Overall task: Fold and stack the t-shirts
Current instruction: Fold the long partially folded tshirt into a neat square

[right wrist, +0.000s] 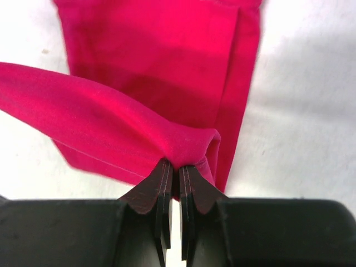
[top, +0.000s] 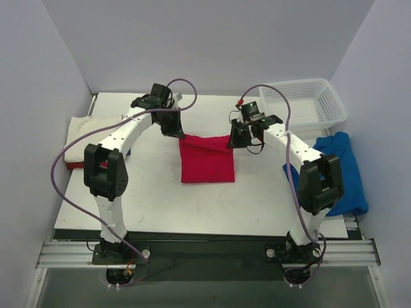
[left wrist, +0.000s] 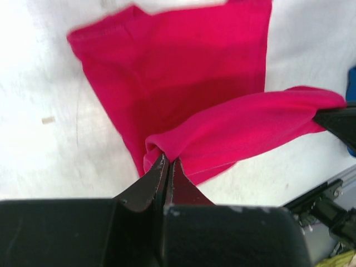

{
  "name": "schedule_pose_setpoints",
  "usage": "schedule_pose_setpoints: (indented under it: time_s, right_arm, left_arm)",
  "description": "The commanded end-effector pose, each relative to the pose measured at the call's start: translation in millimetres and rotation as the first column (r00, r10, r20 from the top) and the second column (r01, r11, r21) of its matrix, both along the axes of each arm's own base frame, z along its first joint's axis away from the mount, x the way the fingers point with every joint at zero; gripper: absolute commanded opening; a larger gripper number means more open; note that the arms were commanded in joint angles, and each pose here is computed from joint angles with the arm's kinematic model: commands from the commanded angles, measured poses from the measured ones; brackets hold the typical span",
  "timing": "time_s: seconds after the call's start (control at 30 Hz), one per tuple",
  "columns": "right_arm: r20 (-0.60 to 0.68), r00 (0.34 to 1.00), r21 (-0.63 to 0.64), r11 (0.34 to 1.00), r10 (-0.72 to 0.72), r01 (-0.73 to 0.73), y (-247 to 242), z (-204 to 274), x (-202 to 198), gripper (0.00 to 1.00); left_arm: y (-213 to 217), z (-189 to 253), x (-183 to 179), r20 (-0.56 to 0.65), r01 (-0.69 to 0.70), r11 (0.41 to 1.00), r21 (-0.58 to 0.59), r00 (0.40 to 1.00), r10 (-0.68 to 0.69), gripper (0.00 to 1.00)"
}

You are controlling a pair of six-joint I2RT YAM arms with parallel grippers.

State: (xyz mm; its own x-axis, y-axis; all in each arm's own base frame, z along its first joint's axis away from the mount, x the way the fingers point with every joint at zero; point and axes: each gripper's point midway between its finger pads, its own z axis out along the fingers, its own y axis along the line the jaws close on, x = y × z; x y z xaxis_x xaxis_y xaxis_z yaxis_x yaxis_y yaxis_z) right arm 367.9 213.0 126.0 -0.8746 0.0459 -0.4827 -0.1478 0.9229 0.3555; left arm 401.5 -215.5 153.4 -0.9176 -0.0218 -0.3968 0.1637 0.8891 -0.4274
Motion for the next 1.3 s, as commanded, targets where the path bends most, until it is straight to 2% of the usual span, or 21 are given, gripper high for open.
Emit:
schedule_pose_setpoints:
  time_s: [0.0,0.23,0.37,0.43,0.5,0.53,0.73,0.77,0.8,0.9,1.0,1.27]
  right_arm:
    - [0.01,1.0,-0.002,1.0,-0.01,0.01,-5,-8,28,0.0]
    - [0.016,1.0,0.041,0.999,0.002,-0.003,14,-21,87,0.0]
    - [0.01,1.0,0.058,0.998,-0.008,0.008,15,-22,105,0.0]
    - [0.014,1.0,0.065,0.998,-0.009,0.008,15,-20,109,0.13]
    - [0.037,0.999,0.063,0.998,-0.033,0.03,8,-13,118,0.25]
    - [0.05,0.998,0.065,0.997,-0.036,0.033,7,-8,120,0.27]
    - [0.148,0.981,0.089,0.99,-0.126,0.113,-17,30,145,0.32]
    - [0.153,0.978,0.093,0.988,-0.138,0.125,-19,33,147,0.32]
    - [0.163,0.976,0.093,0.987,-0.147,0.133,-23,37,149,0.33]
    - [0.166,0.975,0.1,0.986,-0.15,0.135,-25,43,144,0.33]
    - [0.14,0.98,0.095,0.987,-0.139,0.126,-24,37,130,0.33]
    - [0.07,0.996,0.064,0.997,-0.054,0.05,4,14,86,0.33]
  left_arm:
    - [-1,-3,44,0.057,0.0,1.0,-0.011,0.998,0.001,0.0]
    - [-6,-35,73,0.001,-0.022,1.0,-0.002,1.0,0.022,0.0]
    - [-8,-49,76,-0.038,-0.022,1.0,0.004,0.999,0.022,0.0]
    - [-5,-52,78,-0.035,-0.026,0.999,0.018,0.999,0.027,0.01]
    - [0,-49,85,0.001,-0.044,0.998,0.04,0.999,0.044,0.19]
    - [1,-44,91,0.033,-0.05,0.998,0.037,0.998,0.049,0.24]
    - [17,12,120,0.252,-0.157,0.987,0.016,0.956,0.148,0.27]
    - [19,31,120,0.298,-0.169,0.986,0.002,0.941,0.161,0.29]
    - [21,30,118,0.303,-0.171,0.985,0.002,0.939,0.163,0.3]
    - [17,48,113,0.342,-0.138,0.99,-0.033,0.929,0.141,0.32]
    - [12,43,100,0.306,-0.09,0.995,-0.046,0.947,0.1,0.32]
    - [-17,3,46,0.135,0.088,0.991,-0.101,0.988,-0.073,0.32]
